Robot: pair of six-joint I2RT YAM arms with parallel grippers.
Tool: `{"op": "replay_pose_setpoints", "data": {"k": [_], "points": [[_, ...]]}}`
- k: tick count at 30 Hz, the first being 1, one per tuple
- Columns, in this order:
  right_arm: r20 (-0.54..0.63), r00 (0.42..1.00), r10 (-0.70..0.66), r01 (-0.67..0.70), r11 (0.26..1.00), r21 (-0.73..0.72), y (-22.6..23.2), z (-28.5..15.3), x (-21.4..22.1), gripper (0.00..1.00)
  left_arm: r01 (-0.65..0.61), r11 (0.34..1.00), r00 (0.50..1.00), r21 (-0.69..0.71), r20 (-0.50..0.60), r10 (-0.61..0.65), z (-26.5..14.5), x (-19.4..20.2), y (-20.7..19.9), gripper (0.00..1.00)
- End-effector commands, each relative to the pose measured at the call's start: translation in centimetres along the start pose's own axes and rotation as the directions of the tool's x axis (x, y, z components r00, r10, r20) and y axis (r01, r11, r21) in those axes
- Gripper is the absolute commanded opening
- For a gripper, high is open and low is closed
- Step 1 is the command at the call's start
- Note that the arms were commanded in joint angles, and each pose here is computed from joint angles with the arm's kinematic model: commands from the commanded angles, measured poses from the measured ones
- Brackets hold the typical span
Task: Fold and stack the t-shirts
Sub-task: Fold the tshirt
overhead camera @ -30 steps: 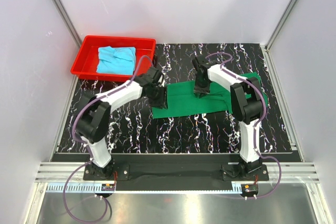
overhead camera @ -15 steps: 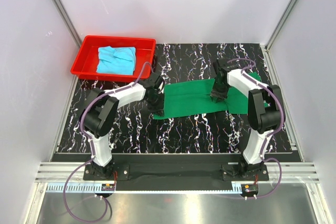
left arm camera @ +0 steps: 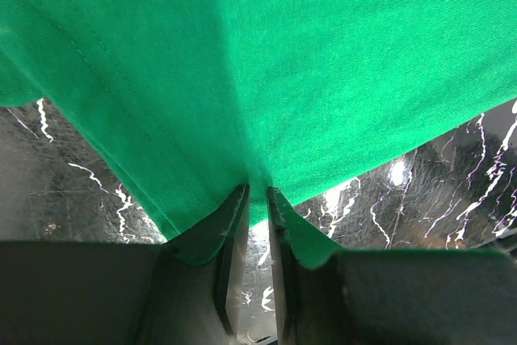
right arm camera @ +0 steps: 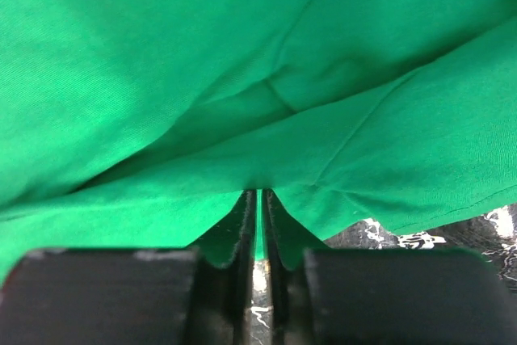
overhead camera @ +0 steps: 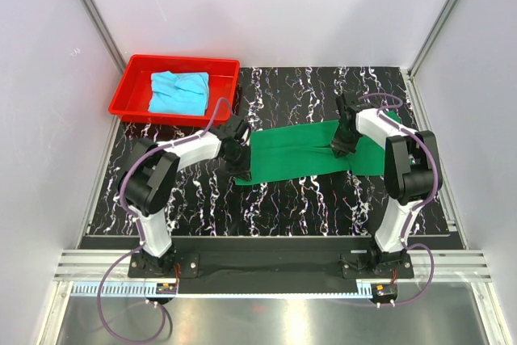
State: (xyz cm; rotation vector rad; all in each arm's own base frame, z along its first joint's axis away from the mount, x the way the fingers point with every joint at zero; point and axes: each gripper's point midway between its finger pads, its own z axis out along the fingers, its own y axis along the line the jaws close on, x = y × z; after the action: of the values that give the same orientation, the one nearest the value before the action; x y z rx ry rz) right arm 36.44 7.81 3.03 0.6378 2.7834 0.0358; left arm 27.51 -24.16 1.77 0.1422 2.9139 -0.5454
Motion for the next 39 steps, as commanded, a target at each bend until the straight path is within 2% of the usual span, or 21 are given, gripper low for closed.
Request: {"op": "replay_pose_setpoints", "data": {"k": [1,5,10,23,31,39], "points": [[0.043,0.998,0.035,-0.036,0.999,0.019,-0.5,0.4,-0.7,0.09,0.007,0.998,0.998,-0.066,-0.062,-0.011,0.2,2.3,1.8,0.22],[0.063,0.997,0.053,-0.055,0.998,0.041,-1.1,0.8,-0.8,0.06,0.002,0.998,0.998,-0.064,-0.060,-0.006,-0.1,2.1,1.7,0.22],[0.137,0.990,0.042,-0.049,0.998,0.049,-1.2,0.9,-2.8,0.04,0.003,0.998,0.997,-0.066,-0.073,-0.008,0.0,2.7,1.9,0.20],[0.220,0.975,0.012,-0.025,0.998,0.057,0.6,1.2,-8.8,0.07,-0.002,0.997,0.997,-0.075,-0.079,-0.004,0.0,3.6,2.4,0.19],[0.183,0.983,-0.010,0.003,0.999,0.041,0.2,-0.3,-7.5,0.18,-0.015,0.997,0.997,-0.070,-0.076,0.009,-0.4,4.1,2.2,0.19],[0.155,0.986,0.064,-0.055,0.996,-0.064,0.2,-2.9,-4.6,0.17,-0.066,0.996,0.997,-0.056,-0.041,0.063,-1.6,3.7,0.8,0.19]]}}
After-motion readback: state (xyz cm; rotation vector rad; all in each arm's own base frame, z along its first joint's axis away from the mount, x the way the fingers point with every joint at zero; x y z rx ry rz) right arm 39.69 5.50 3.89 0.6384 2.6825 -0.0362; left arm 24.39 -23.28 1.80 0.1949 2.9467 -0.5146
